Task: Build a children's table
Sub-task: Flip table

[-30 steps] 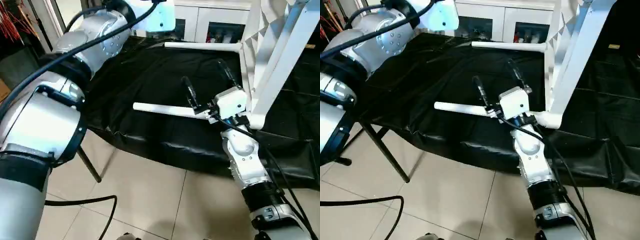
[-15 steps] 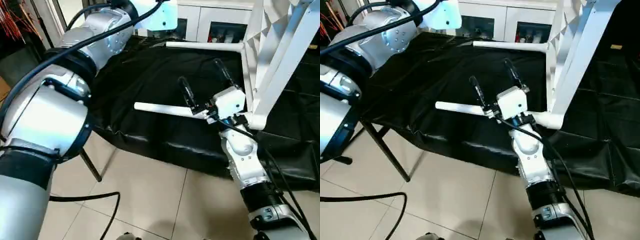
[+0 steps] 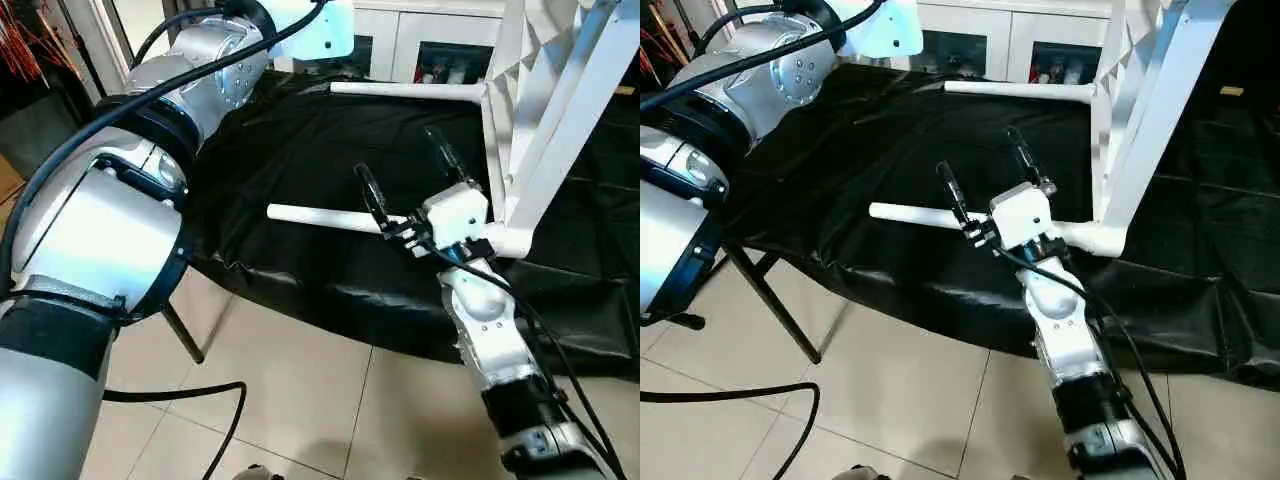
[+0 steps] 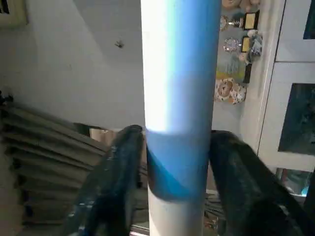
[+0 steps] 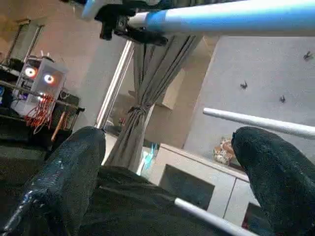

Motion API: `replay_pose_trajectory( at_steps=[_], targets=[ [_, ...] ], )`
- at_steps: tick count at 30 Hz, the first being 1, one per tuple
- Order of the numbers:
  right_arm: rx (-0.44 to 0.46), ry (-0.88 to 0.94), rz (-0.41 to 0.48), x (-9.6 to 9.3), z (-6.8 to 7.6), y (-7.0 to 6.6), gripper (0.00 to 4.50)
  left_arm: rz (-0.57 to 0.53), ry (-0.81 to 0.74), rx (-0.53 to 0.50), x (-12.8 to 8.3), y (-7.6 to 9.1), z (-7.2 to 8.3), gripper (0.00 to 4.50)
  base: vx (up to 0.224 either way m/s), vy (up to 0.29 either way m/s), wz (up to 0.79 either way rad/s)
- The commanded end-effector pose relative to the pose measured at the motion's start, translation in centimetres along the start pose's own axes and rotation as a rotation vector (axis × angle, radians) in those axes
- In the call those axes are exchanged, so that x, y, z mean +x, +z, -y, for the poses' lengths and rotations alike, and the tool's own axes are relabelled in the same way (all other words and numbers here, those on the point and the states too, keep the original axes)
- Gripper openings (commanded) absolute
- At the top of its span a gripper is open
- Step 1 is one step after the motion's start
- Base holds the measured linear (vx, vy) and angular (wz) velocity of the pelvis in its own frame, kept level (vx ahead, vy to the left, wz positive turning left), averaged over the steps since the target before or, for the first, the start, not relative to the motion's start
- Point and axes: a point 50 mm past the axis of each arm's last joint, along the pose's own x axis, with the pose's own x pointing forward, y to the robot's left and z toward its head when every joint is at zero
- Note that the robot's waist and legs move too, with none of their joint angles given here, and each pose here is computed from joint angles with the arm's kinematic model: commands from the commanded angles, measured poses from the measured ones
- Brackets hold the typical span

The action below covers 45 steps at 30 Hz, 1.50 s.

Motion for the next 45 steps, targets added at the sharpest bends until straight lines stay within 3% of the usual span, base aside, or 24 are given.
replay_pose_trajectory(
  at_steps=[1, 6, 12, 19, 20, 22, 24, 31, 37, 45],
  targets=[
    [-0.007, 0.009, -0.003, -0.1, -0.1, 0.3, 4.50, -0.024, -0.013, 0.018, 0.0, -0.5, -0.3, 2.13, 0.000, 0.000, 0.00],
    [-0.009, 0.009, -0.008, -0.4, -0.1, 0.5, 4.50, -0.035, -0.008, 0.011, -0.1, -0.7, -0.4, 1.64, 0.000, 0.000, 0.00],
    [-0.003, 0.007, -0.024, -0.8, 0.0, 0.5, 4.50, -0.074, -0.062, -0.091, -0.1, -1.1, -0.3, 1.50, 0.000, 0.000, 0.00],
    [0.032, 0.019, -0.067, -1.3, -0.3, -0.1, 4.50, -0.161, -0.108, -0.416, -0.3, -2.0, -0.4, 1.49, 0.000, 0.000, 0.00],
    [0.044, 0.028, -0.083, -1.4, -0.3, -0.3, 4.50, -0.187, -0.115, -0.557, -0.4, -2.4, -0.1, 1.49, 0.000, 0.000, 0.00],
    [0.047, 0.035, -0.091, -1.5, -0.4, -0.4, 4.50, -0.202, -0.116, -0.632, -0.5, -2.6, 0.0, 1.49, 0.000, 0.000, 0.00],
    [0.052, 0.040, -0.106, -1.7, -0.3, -0.6, 4.50, -0.228, -0.117, -0.684, -0.6, -3.0, 0.1, 1.49, 0.000, 0.000, 0.00],
    [0.060, 0.024, -0.140, -2.3, 0.2, -1.2, 4.50, -0.254, -0.117, -0.717, -0.8, -3.4, 0.1, 1.51, 0.000, 0.000, 0.00],
    [0.056, -0.003, -0.153, -2.7, 0.8, -1.3, 4.50, -0.282, -0.091, -0.907, -0.9, -3.7, 0.2, 1.55, 0.000, 0.000, 0.00],
    [0.068, -0.063, -0.275, -4.2, 1.2, -3.0, 4.50, -0.248, -0.031, -1.084, -0.9, -3.7, -0.2, 1.57, 0.000, 0.000, 0.00]
  ],
)
